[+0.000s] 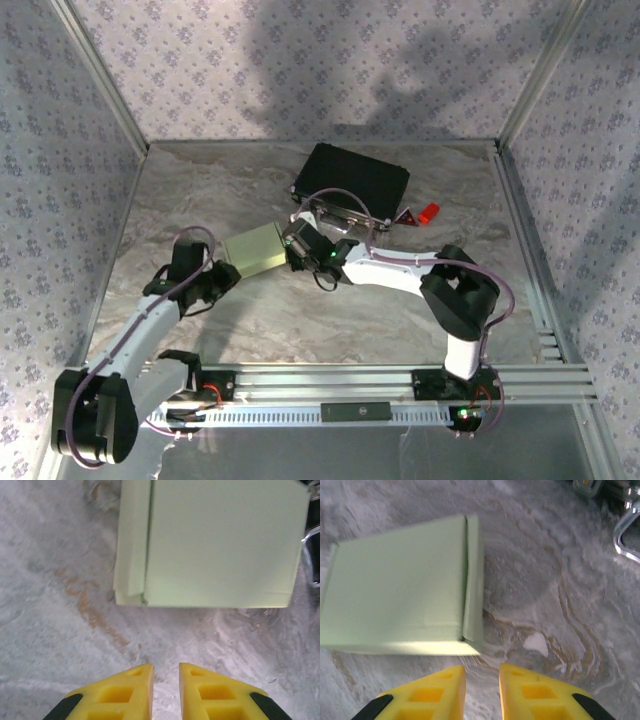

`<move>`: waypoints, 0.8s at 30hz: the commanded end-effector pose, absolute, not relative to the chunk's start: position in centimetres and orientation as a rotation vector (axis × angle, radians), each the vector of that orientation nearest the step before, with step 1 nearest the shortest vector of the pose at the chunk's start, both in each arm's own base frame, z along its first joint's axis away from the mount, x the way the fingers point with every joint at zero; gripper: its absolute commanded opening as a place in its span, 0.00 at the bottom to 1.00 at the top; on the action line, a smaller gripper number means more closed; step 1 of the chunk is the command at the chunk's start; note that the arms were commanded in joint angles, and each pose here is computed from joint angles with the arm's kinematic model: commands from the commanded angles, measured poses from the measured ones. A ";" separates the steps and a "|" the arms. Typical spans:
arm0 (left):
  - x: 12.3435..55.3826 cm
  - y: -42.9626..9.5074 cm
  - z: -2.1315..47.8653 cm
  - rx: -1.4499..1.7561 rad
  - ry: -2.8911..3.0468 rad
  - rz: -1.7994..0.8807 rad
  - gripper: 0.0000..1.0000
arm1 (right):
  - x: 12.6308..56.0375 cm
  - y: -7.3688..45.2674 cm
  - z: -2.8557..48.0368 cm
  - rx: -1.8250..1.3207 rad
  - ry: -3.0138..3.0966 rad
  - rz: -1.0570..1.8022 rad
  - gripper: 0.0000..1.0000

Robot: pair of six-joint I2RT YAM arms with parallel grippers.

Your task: Fold the paper box

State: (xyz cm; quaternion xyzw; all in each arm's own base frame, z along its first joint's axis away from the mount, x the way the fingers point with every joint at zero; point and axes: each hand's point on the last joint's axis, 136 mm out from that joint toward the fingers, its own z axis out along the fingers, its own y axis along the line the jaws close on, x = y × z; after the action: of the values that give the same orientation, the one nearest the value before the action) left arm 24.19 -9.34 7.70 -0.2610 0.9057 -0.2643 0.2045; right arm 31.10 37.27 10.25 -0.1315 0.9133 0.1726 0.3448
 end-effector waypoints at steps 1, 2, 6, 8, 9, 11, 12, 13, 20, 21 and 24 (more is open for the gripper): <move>23.5 -9.3 9.0 -0.725 2.518 -0.735 0.23 | 30.3 35.0 10.8 -0.279 2.372 0.443 0.25; 23.4 -9.2 9.6 -0.721 2.504 -0.739 0.26 | 30.1 34.3 11.6 -0.262 2.349 0.435 0.25; 23.3 -8.2 12.6 -0.701 2.432 -0.692 0.43 | 29.3 30.6 14.0 -0.202 2.296 0.406 0.31; 23.1 -7.0 14.1 -0.692 2.403 -0.613 0.99 | 29.2 27.7 15.4 -0.146 2.256 0.366 0.65; 23.1 -6.4 14.7 -0.689 2.382 -0.571 1.00 | 29.0 26.1 16.1 -0.131 2.230 0.341 0.98; 23.4 -5.2 16.0 -0.672 2.319 -0.505 1.00 | 28.8 22.4 17.5 -0.077 2.182 0.246 0.99; 23.5 -4.3 16.8 -0.671 2.283 -0.445 1.00 | 28.5 20.0 18.8 -0.034 2.135 0.175 0.99; 23.4 -3.2 17.4 -0.682 2.257 -0.373 1.00 | 28.1 18.0 19.7 0.003 2.094 0.115 0.99; 25.3 3.0 21.2 -0.655 1.910 0.017 1.00 | 25.5 2.3 22.0 0.291 1.920 -0.243 0.99; 26.0 2.8 21.5 -0.575 1.860 0.024 1.00 | 26.1 1.7 22.1 0.246 1.866 -0.238 0.99; 27.3 2.8 21.0 -0.413 1.746 0.113 1.00 | 26.6 -0.5 19.4 0.209 1.740 -0.298 0.99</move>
State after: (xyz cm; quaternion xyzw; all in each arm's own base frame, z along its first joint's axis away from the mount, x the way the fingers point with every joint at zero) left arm 25.53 1.80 18.61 -0.2449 0.8097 -0.0210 0.5328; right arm 25.96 0.56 21.41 0.1556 0.7762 -0.0703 0.6069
